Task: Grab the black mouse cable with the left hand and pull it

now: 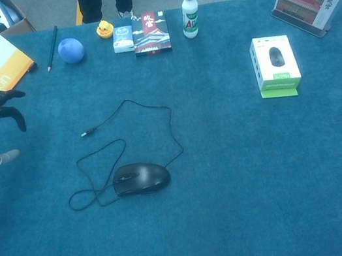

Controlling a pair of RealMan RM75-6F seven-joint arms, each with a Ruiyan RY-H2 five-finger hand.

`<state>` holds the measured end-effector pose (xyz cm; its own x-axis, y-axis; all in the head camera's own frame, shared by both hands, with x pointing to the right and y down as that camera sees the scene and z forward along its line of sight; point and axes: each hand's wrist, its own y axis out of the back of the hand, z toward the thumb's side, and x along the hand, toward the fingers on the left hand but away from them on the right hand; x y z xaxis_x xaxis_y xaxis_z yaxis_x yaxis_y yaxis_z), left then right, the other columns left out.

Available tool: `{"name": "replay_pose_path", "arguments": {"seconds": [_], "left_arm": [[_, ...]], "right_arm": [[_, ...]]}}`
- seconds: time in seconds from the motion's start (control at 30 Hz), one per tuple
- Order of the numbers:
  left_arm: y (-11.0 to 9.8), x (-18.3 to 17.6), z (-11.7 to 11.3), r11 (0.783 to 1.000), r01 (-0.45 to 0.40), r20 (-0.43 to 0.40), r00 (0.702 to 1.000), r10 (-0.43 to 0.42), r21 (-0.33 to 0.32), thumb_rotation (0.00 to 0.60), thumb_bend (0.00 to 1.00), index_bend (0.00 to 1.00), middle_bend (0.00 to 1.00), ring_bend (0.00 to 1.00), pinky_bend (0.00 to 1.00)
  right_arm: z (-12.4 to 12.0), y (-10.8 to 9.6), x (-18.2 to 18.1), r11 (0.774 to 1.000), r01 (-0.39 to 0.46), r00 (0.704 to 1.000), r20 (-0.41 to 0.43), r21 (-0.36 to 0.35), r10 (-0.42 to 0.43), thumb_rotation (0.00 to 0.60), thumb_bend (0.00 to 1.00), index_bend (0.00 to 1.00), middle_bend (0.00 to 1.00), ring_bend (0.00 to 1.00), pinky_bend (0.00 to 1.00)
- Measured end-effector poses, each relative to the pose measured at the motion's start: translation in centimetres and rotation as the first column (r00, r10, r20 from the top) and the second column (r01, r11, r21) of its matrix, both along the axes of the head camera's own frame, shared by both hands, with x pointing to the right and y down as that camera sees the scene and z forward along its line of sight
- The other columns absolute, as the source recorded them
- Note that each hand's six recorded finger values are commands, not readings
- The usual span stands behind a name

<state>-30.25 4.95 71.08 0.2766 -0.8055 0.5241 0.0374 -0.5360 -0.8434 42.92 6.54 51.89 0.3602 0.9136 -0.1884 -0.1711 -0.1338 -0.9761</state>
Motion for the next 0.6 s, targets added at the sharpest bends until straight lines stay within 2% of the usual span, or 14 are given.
{"name": "replay_pose_path", "arguments": {"seconds": [0.37, 0.6], "left_arm": [[-2.0, 1.1, 3.1, 0.996, 0.085, 0.017, 0.996, -0.084, -0.036, 0.600, 0.27, 0.41, 0.05, 0.03, 0.19], [-2.4, 1.9, 3.3, 0.990, 0.141, -0.019, 0.990, -0.141, -0.003, 0.600, 0.27, 0.42, 0.05, 0.03, 0.17]], "right_arm": [[-0.1, -0.3, 0.2, 1.000, -0.004, 1.000, 0.005, 0.008, 0.004, 0.600, 0.20, 0.34, 0.26, 0.18, 0.30], [0.0, -0.2, 0.2, 1.000, 0.000, 1.000, 0.004, 0.007, 0.000, 0.600, 0.20, 0.34, 0.26, 0.18, 0.30]]}}
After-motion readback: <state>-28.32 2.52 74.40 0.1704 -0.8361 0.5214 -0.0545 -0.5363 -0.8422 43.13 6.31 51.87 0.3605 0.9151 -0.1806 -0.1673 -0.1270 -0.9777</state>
